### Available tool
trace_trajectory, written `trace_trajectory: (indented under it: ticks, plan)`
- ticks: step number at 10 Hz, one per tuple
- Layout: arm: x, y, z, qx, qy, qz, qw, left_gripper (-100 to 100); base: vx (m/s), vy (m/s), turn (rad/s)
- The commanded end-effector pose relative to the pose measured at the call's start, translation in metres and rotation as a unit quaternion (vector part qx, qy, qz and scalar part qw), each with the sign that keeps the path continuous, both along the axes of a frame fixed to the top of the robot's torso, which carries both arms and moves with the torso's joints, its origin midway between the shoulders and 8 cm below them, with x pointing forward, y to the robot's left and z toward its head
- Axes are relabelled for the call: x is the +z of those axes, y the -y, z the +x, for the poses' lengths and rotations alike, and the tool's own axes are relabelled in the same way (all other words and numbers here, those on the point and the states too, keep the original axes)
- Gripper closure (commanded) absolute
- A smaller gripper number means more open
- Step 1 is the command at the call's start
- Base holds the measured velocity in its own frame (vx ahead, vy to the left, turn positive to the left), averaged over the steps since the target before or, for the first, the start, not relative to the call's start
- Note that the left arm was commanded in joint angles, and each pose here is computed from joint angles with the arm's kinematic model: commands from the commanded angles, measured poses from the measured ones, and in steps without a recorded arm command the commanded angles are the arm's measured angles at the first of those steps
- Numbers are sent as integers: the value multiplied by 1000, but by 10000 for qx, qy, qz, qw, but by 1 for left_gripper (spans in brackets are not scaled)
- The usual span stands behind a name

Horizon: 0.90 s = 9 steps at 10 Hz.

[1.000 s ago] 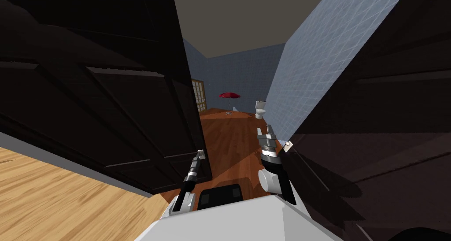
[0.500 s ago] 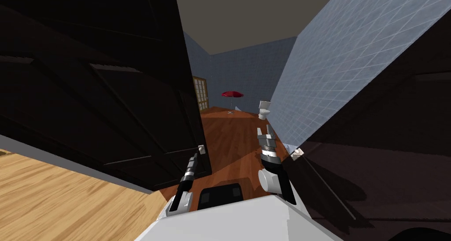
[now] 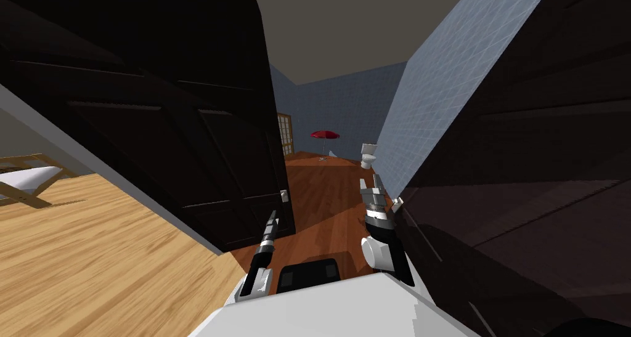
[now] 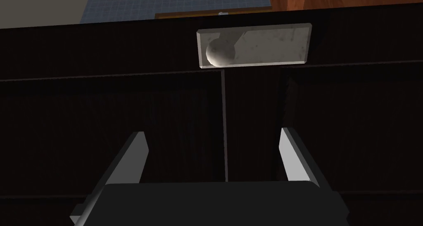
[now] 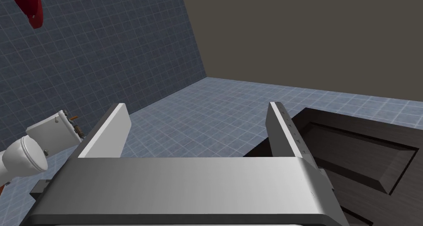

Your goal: Push the door open

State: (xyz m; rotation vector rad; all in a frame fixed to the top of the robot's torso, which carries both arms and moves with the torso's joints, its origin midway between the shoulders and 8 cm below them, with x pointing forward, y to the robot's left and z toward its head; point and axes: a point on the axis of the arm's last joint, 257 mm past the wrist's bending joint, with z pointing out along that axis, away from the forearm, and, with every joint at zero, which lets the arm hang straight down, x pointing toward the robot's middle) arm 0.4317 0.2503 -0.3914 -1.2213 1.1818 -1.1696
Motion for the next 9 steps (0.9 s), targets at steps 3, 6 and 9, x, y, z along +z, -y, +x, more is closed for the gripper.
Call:
trace_trajectory:
  ticks: [3, 6, 9]
  plan:
    - [0, -5, -1, 24, 8, 32, 10000, -100, 73, -13, -16]
    - [0, -10, -2, 70, 34, 59, 10000, -100, 237, 23, -29]
    - [0, -10, -3, 118, 60, 37, 9999, -100, 244, 9, -32]
